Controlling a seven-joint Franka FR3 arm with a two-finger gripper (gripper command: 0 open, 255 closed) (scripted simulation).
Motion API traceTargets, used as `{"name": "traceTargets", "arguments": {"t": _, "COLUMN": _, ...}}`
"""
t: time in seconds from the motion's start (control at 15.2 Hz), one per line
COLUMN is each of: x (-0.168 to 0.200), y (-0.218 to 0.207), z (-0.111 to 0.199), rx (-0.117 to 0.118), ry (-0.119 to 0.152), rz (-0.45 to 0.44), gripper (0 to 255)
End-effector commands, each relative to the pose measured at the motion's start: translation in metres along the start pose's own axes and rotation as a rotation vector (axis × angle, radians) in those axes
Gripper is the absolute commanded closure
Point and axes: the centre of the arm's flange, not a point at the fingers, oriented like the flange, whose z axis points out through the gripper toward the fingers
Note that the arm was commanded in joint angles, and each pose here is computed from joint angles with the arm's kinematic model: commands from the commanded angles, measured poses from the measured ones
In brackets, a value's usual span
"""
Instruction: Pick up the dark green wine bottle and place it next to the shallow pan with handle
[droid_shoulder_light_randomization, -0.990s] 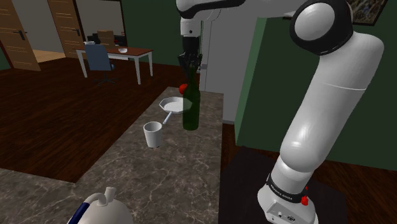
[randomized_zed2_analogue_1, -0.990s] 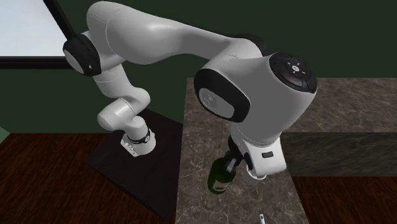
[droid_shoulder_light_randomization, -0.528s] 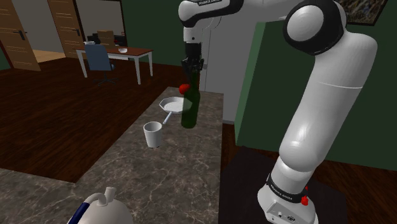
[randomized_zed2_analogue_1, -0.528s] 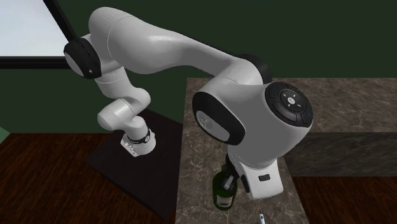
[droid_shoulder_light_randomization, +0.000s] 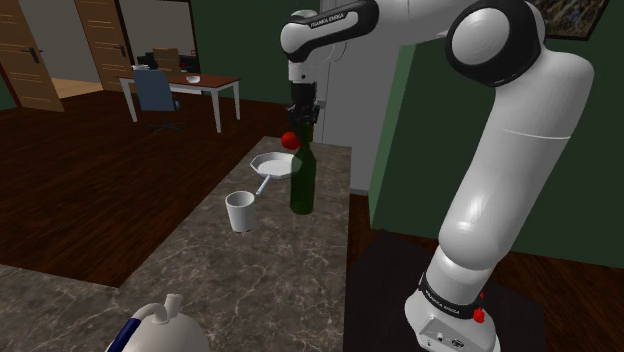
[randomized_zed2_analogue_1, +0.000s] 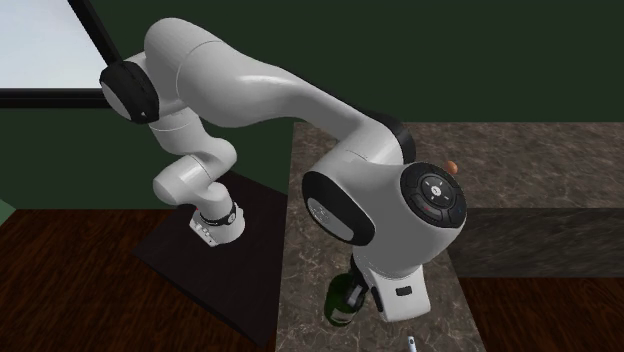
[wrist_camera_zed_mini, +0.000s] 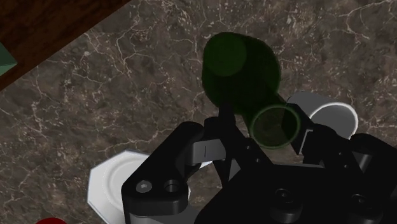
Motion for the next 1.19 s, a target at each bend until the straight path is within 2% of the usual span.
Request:
{"name": "traceTargets", "arguments": {"t": 0.0, "x": 0.001, "y": 0.000, "z": 0.011, "rx": 0.000, "ry": 0.001, "rz": 0.000, "gripper": 255}}
{"name": "traceTargets", "arguments": {"t": 0.33, "x": 0.004, "y": 0.001, "z": 0.034, "rx": 0.000, "ry": 0.001, "rz": 0.000, "gripper": 255}}
{"name": "traceTargets", "arguments": {"t": 0.79, "x": 0.004, "y": 0.001, "z": 0.034, "rx": 0.000, "ry": 0.001, "rz": 0.000, "gripper": 255}}
{"name": "traceTargets", "arguments": {"t": 0.86, "x": 0.004, "y": 0.001, "z": 0.034, "rx": 0.000, "ry": 0.001, "rz": 0.000, "gripper": 0}}
{"name": "traceTargets", "arguments": {"t": 1.12, "x": 0.004, "y": 0.001, "z": 0.034, "rx": 0.000, "ry": 0.001, "rz": 0.000, "gripper": 0}}
